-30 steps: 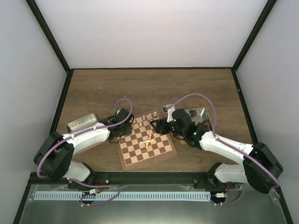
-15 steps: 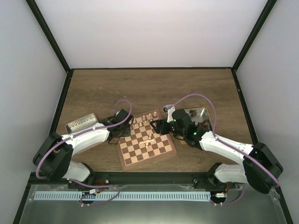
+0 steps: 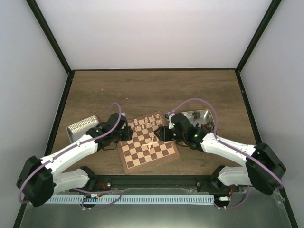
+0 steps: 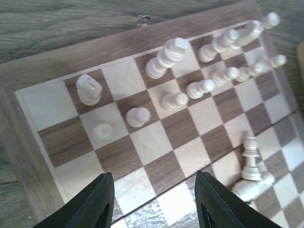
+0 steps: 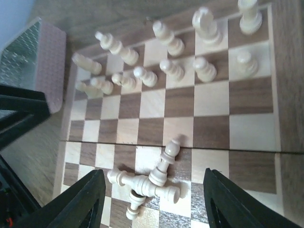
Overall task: Set up the chess pieces on the board
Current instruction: Pick up the chess piece from the chessboard.
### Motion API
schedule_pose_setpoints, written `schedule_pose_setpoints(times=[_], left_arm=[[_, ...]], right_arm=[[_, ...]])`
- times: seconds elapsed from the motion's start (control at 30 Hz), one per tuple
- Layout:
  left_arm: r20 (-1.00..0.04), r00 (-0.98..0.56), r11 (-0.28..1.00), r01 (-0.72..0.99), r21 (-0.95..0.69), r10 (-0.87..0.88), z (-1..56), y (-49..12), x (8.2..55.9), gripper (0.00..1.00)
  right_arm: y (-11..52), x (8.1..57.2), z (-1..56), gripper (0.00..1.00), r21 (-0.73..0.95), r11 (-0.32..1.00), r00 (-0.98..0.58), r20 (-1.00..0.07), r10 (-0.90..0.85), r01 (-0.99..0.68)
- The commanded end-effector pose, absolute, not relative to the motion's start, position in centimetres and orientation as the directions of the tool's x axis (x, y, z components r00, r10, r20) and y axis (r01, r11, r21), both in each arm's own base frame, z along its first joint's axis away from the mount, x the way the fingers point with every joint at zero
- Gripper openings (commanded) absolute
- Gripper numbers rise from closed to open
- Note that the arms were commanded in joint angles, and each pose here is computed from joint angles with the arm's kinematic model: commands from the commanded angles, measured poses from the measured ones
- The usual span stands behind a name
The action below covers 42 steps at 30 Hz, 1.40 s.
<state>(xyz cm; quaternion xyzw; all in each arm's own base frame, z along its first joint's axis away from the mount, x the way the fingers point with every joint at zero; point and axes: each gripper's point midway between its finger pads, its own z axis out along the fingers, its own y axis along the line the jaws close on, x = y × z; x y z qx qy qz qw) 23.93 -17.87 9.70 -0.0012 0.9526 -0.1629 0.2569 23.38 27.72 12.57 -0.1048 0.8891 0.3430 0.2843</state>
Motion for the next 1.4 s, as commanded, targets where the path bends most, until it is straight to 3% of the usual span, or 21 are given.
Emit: schedule_pose_setpoints(times=[0.0, 0.17, 0.33, 0.67, 0.8, 1.1, 1.37], left_arm=[[-0.538, -0.837, 0.898, 0.162, -0.409, -0.094, 11.7, -19.5, 23.8, 0.49], [-0.594, -0.791, 0.890, 0.160, -0.427, -0.143, 12.7, -18.9, 24.2, 0.49], [-0.603, -0.780, 0.879, 0.159, -0.450, -0.167, 12.5, -18.7, 23.9, 0.49], [-0.634, -0.755, 0.891, 0.161, -0.425, -0.166, 12.7, -17.5, 23.5, 0.51], [-0.638, -0.753, 0.889, 0.170, -0.425, -0.162, 12.8, -17.4, 23.2, 0.51], [-0.638, -0.751, 0.865, 0.197, -0.461, -0.168, 13.8, -17.7, 22.7, 0.54], [-0.559, -0.805, 0.706, 0.278, -0.652, -0.199, 16.1, -21.7, 21.4, 0.62]], right_arm=[[28.0, 23.0, 11.2, 0.57, 0.472, 0.833, -0.862, -0.506, -0.012, -0.289], [28.5, 23.4, 9.2, 0.50, 0.318, 0.928, -0.893, -0.449, -0.032, -0.193], [29.5, 23.6, 7.9, 0.43, 0.271, 0.950, -0.911, -0.410, -0.034, -0.158], [31.5, 21.6, 5.5, 0.42, 0.201, 0.964, -0.940, -0.325, -0.101, -0.173], [31.7, 21.6, 4.6, 0.31, 0.177, 0.971, -0.942, -0.320, -0.099, -0.162], [31.5, 23.2, 4.2, 0.05, 0.182, 0.962, -0.891, -0.443, -0.102, -0.201], [32.9, 23.8, 9.4, 0.01, 0.365, 0.804, -0.646, -0.763, -0.032, -0.470]])
